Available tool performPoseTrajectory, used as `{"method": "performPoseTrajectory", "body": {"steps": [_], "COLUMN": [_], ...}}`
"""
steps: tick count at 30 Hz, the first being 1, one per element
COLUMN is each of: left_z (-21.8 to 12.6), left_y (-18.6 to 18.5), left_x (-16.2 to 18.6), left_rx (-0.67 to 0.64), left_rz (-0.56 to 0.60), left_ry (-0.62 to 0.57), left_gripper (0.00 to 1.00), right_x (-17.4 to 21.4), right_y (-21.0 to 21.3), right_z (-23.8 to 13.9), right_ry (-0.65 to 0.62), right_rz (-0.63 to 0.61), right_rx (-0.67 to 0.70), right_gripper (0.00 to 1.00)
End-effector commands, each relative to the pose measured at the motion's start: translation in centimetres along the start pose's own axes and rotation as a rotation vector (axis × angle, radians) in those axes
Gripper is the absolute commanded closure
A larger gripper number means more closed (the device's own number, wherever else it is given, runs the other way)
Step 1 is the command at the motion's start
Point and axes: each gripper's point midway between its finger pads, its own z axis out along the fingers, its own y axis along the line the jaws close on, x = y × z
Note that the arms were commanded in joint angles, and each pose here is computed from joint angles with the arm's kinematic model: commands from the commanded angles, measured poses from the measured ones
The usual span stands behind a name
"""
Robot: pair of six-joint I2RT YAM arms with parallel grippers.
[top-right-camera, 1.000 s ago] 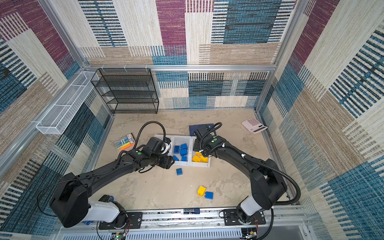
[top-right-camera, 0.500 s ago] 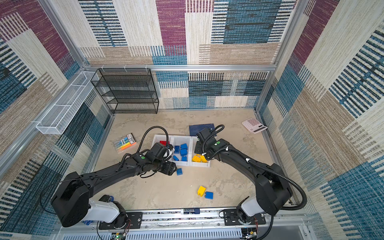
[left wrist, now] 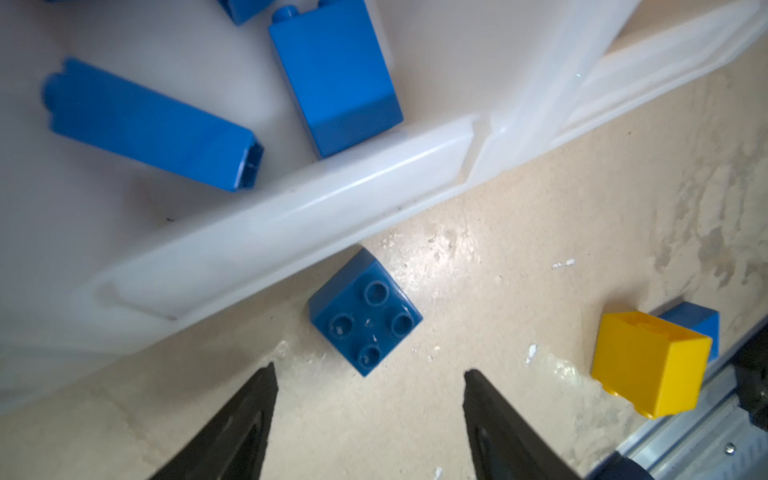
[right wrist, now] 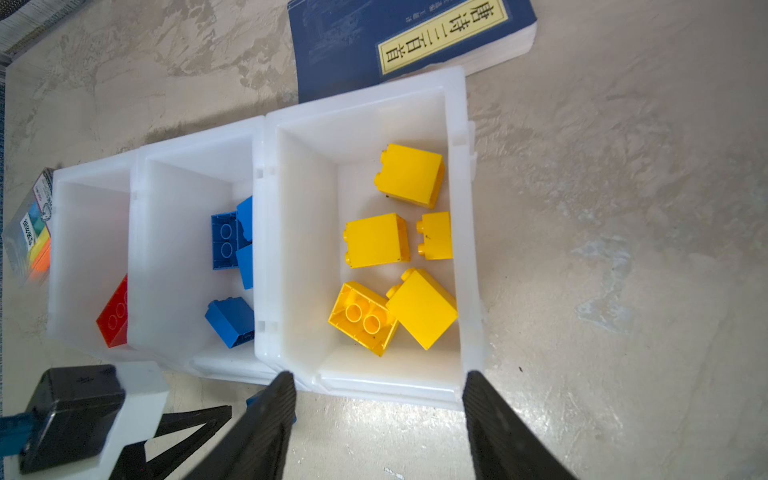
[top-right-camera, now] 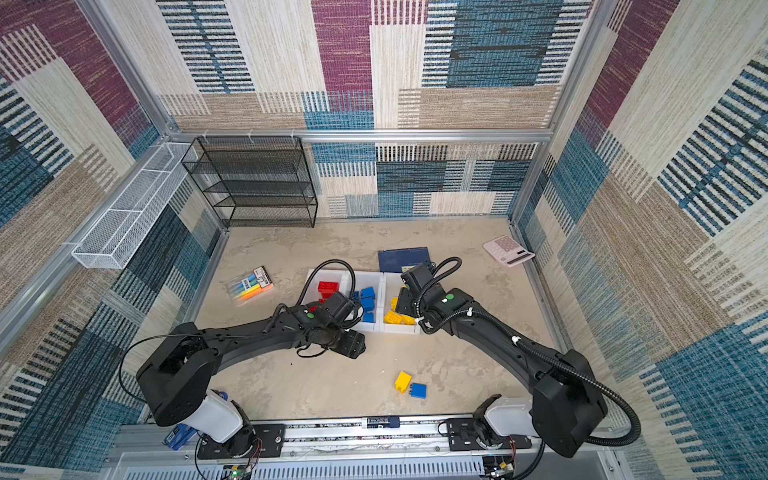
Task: Sort the legos into containers by color
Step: 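Lower the left gripper to the blue 2x2 brick beside the bins, then close the left gripper on the blue brick and drop it into the middle bin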
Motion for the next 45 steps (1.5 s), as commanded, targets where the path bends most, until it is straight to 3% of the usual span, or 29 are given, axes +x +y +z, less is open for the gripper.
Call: {"method": "performPoseTrajectory", "body": {"steps": [1, 13, 24, 31, 38, 45], "left_z": [0.5, 2.1, 2.7, 2.5, 0.2, -4.1], "left_y": [0.3, 0.6, -0.3, -0.8, -2.4, -3.0], "left_x": [-0.5, -1.3, -0.7, 0.3, 0.5, -5.3], "left_rx": [-0.038, -0.101, -0.069, -0.052, 0.008, 0.029], "left_rz": [-0.022, 0.008, 0.070, 0.099, 0.132, 0.169], "left_ry": [0.000, 0.019, 0.038, 0.057, 0.042, -0.107], "left_gripper": [0.26, 0.32, 0.51, 0.57, 0.58, 0.58], "right_x": [0.0, 0.4, 0.6, 0.7, 0.8, 0.7], "right_y": [0.0, -0.1, 0.0, -0.1, -0.4, -0.5], "right_z": [-0.2, -0.1, 0.4, 0.4, 0.0, -0.2], "right_ry": [-0.011, -0.002, 0.010, 0.011, 0.003, 0.002], "right_rz": [0.017, 0.016, 0.015, 0.013, 0.016, 0.018], "right_rx": [-0.008, -0.017, -0.021, -0.020, -0.015, -0.012], "right_gripper": [0.33, 0.32, 0.33, 0.33, 0.33, 0.33]}}
